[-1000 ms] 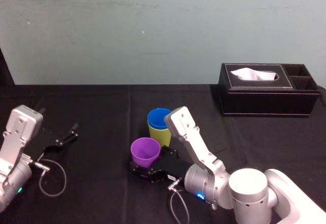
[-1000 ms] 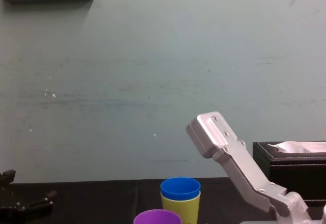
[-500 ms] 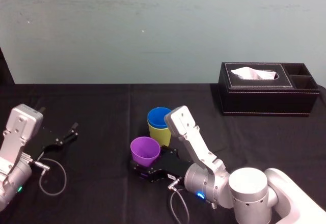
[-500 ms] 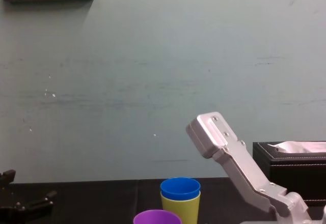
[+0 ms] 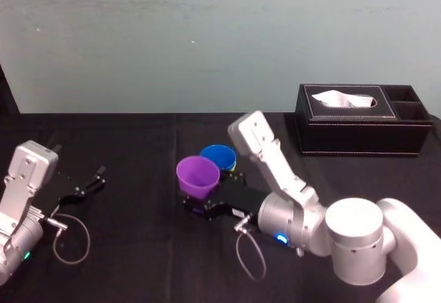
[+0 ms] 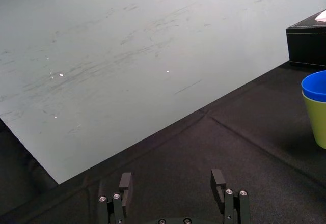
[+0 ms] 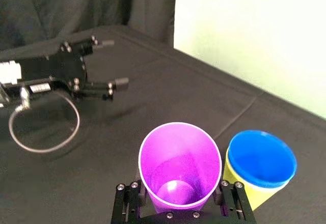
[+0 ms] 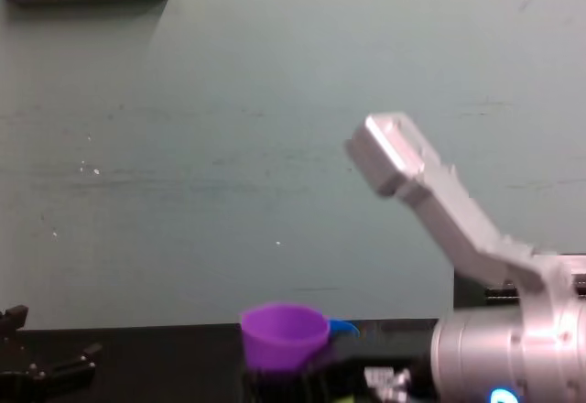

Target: Stack the three plastic cups sequentially using one hand.

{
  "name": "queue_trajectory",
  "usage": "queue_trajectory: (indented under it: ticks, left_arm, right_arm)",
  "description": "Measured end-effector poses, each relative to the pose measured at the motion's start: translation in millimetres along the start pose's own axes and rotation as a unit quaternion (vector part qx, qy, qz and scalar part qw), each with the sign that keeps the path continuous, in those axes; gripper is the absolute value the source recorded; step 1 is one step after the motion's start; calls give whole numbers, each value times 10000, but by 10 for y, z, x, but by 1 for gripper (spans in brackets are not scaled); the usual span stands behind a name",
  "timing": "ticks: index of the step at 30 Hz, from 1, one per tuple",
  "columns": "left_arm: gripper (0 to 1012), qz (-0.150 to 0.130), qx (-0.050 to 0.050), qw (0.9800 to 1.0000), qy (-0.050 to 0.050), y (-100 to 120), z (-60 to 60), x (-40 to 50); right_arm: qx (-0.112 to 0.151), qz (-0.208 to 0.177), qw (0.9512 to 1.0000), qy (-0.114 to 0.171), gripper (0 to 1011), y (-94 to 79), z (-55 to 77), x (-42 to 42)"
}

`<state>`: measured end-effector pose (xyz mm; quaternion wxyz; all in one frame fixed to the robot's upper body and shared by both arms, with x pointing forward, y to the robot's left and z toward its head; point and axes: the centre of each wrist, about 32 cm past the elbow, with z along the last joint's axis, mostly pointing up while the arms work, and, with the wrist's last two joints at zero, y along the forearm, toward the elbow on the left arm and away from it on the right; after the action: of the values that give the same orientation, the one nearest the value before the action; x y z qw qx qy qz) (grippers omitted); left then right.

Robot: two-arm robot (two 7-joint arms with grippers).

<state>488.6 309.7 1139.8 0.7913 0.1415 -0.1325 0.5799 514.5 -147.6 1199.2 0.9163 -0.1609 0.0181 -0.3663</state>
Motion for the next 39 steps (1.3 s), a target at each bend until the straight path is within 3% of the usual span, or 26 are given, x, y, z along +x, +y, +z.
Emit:
queue_trajectory:
  ticks: [8,17,30,39]
  left_arm:
    - [1000,0,0,10000,0,0,0,0]
    - [1000,0,0,10000,0,0,0,0]
    - [1000,0,0,10000,0,0,0,0]
    - [1000,0,0,10000,0,0,0,0]
  right_arm:
    - [152,-32,9999,57,716,-86,312,155]
    - [283,-209,9994,58,716,-119,522,313]
    - [180,-491,9986,125,716,-29,527,471]
    - [92,-536,9984,162,716,56,490,516]
